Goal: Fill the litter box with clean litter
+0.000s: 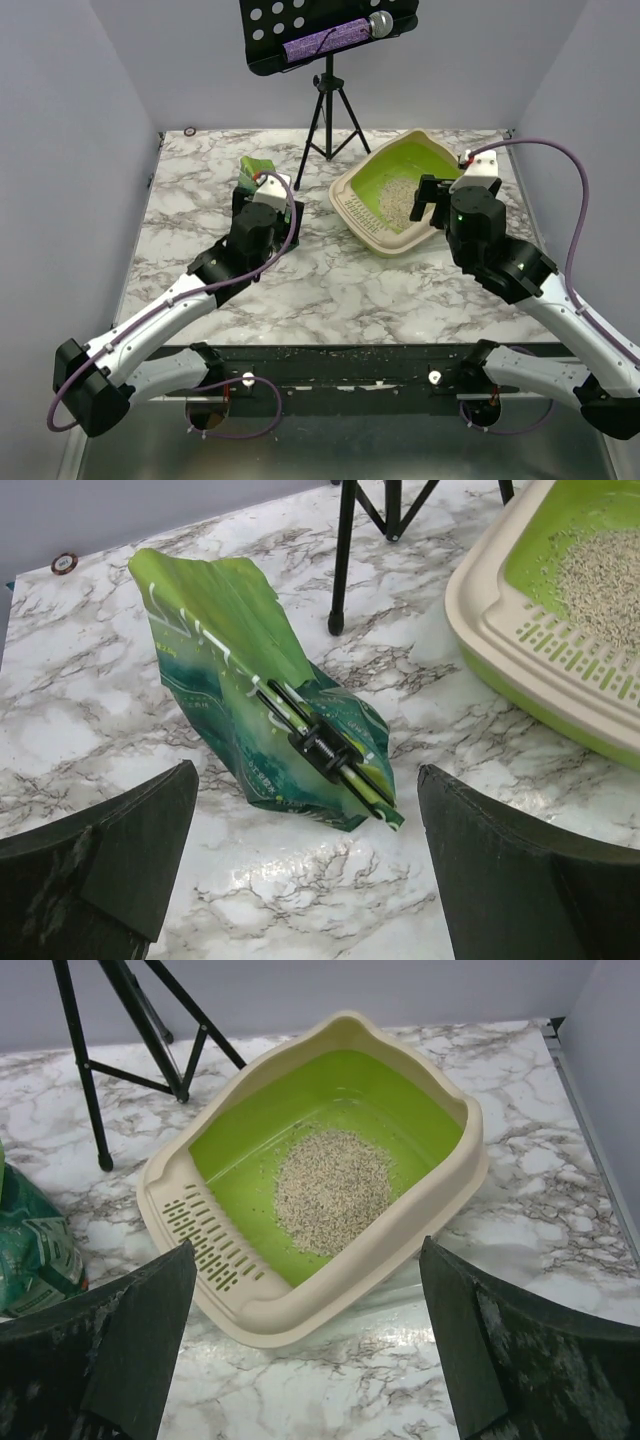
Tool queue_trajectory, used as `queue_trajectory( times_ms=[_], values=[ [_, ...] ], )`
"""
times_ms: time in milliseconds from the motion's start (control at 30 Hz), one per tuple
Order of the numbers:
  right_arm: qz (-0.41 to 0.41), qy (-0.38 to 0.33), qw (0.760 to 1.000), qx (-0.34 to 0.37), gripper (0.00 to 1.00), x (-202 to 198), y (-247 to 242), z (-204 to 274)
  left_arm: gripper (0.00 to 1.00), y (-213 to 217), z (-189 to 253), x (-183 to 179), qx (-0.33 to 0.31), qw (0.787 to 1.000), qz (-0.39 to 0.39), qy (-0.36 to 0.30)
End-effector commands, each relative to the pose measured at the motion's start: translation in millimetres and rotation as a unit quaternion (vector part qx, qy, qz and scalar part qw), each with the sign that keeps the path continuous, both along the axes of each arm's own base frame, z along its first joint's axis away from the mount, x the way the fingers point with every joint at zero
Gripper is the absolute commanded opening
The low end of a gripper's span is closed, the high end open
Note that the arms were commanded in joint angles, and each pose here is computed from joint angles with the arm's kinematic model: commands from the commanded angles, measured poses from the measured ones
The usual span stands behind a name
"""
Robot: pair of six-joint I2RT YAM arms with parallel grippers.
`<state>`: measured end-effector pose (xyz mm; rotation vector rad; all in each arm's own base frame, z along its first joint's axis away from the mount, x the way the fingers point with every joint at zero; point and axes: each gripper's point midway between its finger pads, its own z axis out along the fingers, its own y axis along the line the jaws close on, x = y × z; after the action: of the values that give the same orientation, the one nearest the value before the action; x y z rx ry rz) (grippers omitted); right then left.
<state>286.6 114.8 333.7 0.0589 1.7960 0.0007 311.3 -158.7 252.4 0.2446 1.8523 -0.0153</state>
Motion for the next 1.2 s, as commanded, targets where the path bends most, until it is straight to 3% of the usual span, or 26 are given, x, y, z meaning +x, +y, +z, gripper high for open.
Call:
queue_trajectory(
  times_ms=[0, 233, 367, 567, 767, 967, 1167],
  values=[
    [0.004, -0.014, 1.000, -0.005, 1.00, 2, 1, 13, 0.99, -10, 25, -6, -0.031, 0.996, -0.053, -0.073],
    [0.050, -0.007, 0.999, -0.015, 1.00, 3, 17, 7, 0.99, -19, -3, -10, 0.012, 0.997, -0.079, 0.004],
    [0.118, 0.009, 0.993, -0.021, 1.00, 7, 46, -3, 0.99, -14, 6, -10, -0.001, 0.998, -0.064, -0.005],
    [0.229, 0.035, 0.973, -0.012, 0.99, 20, 109, -18, 0.99, 21, 21, -11, 0.002, 0.999, 0.014, -0.040],
    [0.312, 0.066, 0.948, 0.017, 0.95, 35, 171, -34, 0.99, 47, 20, -7, 0.005, 0.996, 0.086, -0.025],
    [0.366, 0.090, 0.926, 0.024, 0.93, 47, 228, -54, 0.99, 83, 21, 3, -0.045, 0.986, 0.159, -0.015],
    [0.419, 0.103, 0.902, 0.031, 0.91, 47, 282, -64, 0.99, 121, 30, 1, -0.057, 0.968, 0.243, -0.040]
  ],
)
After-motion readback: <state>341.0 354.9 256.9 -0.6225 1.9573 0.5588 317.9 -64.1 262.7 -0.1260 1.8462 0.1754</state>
